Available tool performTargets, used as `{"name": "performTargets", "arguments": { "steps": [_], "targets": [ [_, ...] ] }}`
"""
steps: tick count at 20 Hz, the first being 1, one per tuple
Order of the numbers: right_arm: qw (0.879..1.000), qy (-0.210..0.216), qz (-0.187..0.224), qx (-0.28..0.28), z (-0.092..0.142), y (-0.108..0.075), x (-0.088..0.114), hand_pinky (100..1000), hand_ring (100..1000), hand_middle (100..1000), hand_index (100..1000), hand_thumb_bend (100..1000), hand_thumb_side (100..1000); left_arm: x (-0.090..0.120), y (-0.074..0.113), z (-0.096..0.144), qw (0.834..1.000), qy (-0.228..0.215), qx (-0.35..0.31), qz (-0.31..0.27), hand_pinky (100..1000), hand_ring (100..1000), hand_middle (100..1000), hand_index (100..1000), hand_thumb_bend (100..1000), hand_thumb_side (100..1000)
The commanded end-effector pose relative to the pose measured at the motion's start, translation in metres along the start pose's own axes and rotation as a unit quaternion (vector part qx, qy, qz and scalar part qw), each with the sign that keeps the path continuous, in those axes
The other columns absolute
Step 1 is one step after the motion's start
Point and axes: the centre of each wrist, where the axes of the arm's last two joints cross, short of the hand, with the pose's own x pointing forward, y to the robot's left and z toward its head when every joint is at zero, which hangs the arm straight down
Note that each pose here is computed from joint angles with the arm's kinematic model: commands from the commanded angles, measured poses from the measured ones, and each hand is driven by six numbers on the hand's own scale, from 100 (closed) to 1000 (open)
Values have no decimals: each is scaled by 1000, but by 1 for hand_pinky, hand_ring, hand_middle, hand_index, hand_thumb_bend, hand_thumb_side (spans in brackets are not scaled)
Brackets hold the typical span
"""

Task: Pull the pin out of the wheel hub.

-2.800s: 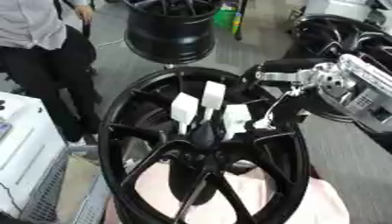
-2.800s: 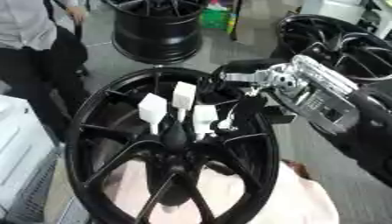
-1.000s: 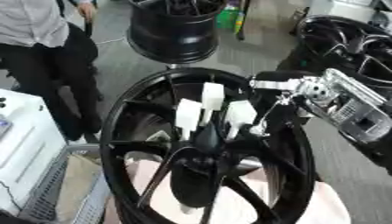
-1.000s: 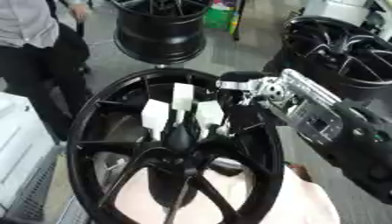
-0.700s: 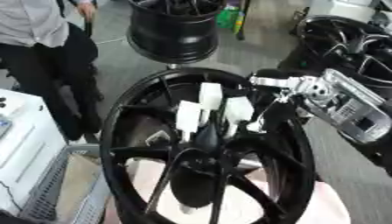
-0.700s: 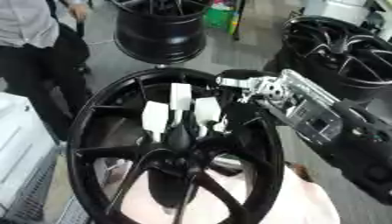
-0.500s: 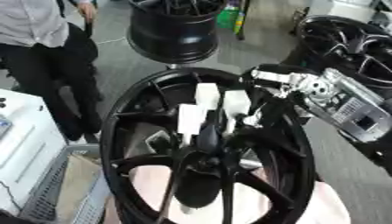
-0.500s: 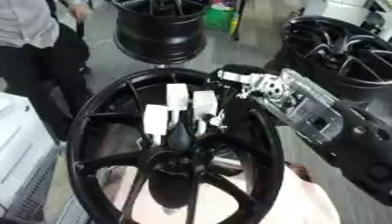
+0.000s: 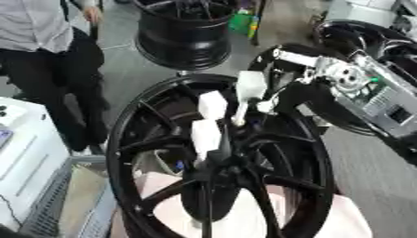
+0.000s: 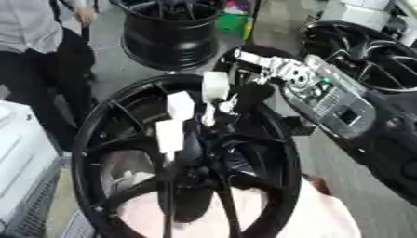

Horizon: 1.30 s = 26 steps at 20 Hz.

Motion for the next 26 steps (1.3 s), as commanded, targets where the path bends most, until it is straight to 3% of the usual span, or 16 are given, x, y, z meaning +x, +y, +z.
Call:
{"name": "performTargets", "arguments": {
  "steps": [1, 8, 12, 14, 16, 20, 22, 26],
  "targets": [
    [999, 15, 9, -50, 16, -32, -5, 674, 481, 200, 281, 120, 100, 7, 3, -6, 1000, -15, 2, -4, 807, 885, 627, 839, 198, 608],
    [983, 86, -41, -154, 46, -77, -49, 672, 481, 203, 290, 100, 100, 7, 5, -6, 1000, -14, 4, -10, 807, 885, 627, 840, 196, 608],
    [960, 133, -68, -236, 78, -101, -82, 668, 477, 203, 293, 100, 100, 7, 6, -6, 1000, -15, 5, -14, 808, 885, 627, 839, 193, 610],
    [940, 166, -76, -287, 100, -115, -102, 667, 480, 208, 299, 100, 100, 6, 7, -6, 1000, -15, 6, -16, 807, 885, 626, 839, 192, 610],
    [911, 221, -75, -339, 128, -128, -133, 670, 487, 215, 307, 100, 100, 6, 8, -6, 1000, -16, 7, -19, 808, 884, 626, 839, 193, 608],
    [855, 340, -69, -385, 182, -129, -203, 695, 529, 268, 359, 100, 100, 7, 8, -7, 1000, -19, 8, -20, 808, 884, 626, 839, 192, 607],
    [839, 367, -73, -396, 201, -123, -227, 707, 548, 293, 381, 100, 100, 7, 8, -7, 1000, -20, 7, -21, 808, 884, 626, 839, 191, 607],
    [815, 400, -48, -416, 229, -115, -255, 722, 567, 315, 402, 100, 100, 7, 9, -7, 1000, -20, 8, -22, 808, 884, 625, 839, 189, 608]
  ]
}}
